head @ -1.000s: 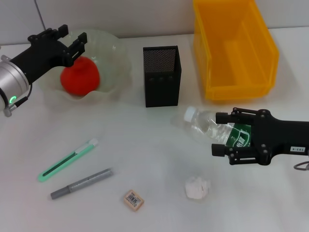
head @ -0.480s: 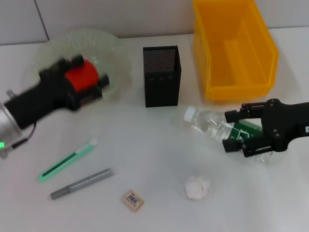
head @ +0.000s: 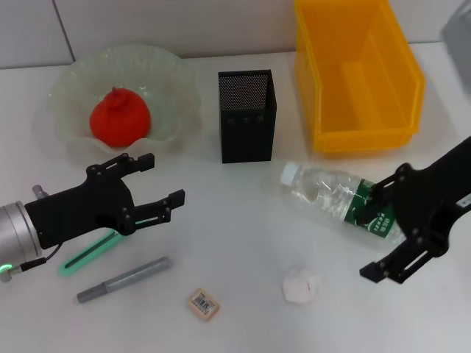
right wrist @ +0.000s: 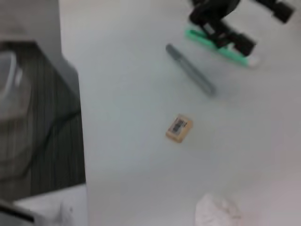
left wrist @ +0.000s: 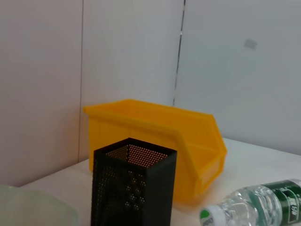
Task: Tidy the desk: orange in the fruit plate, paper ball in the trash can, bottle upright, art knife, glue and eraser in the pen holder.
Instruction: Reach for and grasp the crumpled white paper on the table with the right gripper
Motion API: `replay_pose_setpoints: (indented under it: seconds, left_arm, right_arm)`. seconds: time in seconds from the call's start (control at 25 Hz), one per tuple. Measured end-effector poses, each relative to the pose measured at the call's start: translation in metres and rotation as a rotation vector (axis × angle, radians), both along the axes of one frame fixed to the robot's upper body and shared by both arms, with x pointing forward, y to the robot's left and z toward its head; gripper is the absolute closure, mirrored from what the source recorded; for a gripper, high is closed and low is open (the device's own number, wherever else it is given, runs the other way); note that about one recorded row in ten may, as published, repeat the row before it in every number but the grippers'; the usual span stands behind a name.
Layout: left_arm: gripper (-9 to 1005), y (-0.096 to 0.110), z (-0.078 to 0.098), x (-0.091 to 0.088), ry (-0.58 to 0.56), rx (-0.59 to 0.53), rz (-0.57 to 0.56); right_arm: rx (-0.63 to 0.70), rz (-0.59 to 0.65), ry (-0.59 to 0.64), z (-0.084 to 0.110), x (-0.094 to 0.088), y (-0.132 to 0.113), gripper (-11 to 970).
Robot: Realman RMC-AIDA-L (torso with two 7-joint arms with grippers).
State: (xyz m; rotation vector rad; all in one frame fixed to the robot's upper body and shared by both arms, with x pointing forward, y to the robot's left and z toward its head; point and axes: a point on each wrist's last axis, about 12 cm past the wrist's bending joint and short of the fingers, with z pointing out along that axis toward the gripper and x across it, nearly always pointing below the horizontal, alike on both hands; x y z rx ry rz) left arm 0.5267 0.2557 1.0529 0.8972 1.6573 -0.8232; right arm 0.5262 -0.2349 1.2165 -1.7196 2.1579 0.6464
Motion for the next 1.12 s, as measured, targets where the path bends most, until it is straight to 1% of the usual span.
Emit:
replay_pose_setpoints:
  seconds: [0.12, 0.24, 0.36, 0.52, 0.64, 0.76, 0.92, 1.12]
  left_arm:
    - [132, 0.000, 0.001, 0.003, 0.014, -0.008, 0.018]
    - [133, 0.000, 0.002, 0.005, 0.025, -0.014, 0.021]
    - [133, 0.000, 0.002, 0.006, 0.026, -0.012, 0.026]
    - [133, -0.002, 0.001, 0.006, 0.028, -0.014, 0.028]
    - [133, -0.002, 0.001, 0.006, 0.029, -0.015, 0.027]
    - [133, -0.002, 0.002, 0.006, 0.030, -0.016, 0.022]
    - [133, -0.002, 0.002, 0.005, 0.031, -0.018, 0.021]
    - [133, -0.003, 0.002, 0.005, 0.033, -0.018, 0.017]
  right_arm:
    - [-0.063, 0.047, -0.041, -0.006, 0.003, 0.018, 123]
    - [-0.128, 0.078, -0.080, -0.017, 0.007, 0.032, 124]
    - [-0.154, 0.119, -0.104, -0.029, 0.007, 0.046, 124]
    - [-0.187, 0.132, -0.075, -0.045, 0.005, 0.064, 129]
    - [-0.221, 0.140, -0.055, -0.053, 0.000, 0.077, 133]
    - [-0.237, 0.127, -0.060, -0.055, -0.001, 0.081, 136]
    - [-0.253, 0.095, -0.083, -0.058, 0.004, 0.083, 141]
    - [-0.267, 0.099, -0.091, -0.071, 0.005, 0.093, 147]
